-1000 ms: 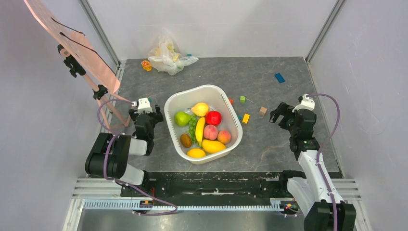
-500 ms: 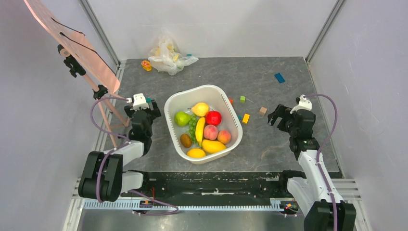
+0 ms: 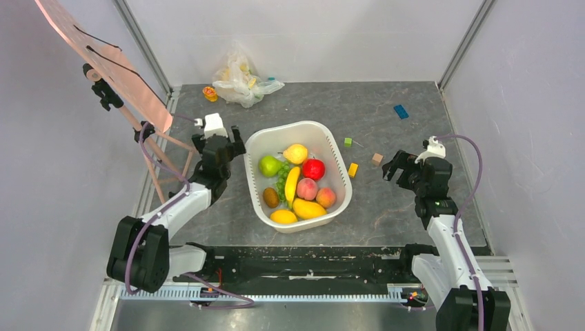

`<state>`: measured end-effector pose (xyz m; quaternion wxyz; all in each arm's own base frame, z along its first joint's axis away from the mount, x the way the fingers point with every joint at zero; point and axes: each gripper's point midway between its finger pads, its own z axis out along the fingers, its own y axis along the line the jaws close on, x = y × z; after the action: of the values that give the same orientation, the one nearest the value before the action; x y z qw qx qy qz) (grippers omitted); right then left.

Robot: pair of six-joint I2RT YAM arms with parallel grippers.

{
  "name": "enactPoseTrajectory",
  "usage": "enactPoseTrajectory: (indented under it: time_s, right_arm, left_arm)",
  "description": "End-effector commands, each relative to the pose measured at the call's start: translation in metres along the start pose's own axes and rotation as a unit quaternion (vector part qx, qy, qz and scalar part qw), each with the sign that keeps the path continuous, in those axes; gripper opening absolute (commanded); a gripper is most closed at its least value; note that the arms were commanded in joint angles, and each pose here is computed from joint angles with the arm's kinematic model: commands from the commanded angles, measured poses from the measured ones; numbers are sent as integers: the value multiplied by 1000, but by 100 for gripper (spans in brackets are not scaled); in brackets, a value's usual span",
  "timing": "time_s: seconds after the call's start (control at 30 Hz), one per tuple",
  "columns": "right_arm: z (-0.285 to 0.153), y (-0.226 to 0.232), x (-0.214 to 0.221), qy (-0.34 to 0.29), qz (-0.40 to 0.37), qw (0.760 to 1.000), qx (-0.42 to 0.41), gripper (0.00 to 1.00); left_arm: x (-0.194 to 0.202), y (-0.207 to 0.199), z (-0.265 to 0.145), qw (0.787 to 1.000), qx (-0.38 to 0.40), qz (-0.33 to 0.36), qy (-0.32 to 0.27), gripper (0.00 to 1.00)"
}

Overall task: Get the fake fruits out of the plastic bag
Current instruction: Adjust the bin at the center of the board, then pick up the plastic bag at the center of the board.

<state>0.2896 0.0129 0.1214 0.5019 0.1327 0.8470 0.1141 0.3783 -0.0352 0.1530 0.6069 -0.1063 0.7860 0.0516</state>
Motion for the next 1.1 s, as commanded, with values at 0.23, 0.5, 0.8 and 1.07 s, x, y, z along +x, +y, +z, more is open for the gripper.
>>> enactPoseTrajectory:
  time_s: [0.23,0.5,0.8,1.07]
  right_arm:
    - [2,6,5,-3,10,1000,-23,98]
    - [5,8,11,4,18,999,-32,98]
    - [8,13,16,13,32,998,-45,98]
    - [11,18,17,20,41,997,-57,98]
  left_arm:
    - [-47,-48,49,999,-18,-45,8,100]
    - [-55,-79,110,995,-49,-82,7,100]
    - [-57,-94,175,988,-86,-125,8,100]
    - [-45,-72,229,976,-108,-186,40,100]
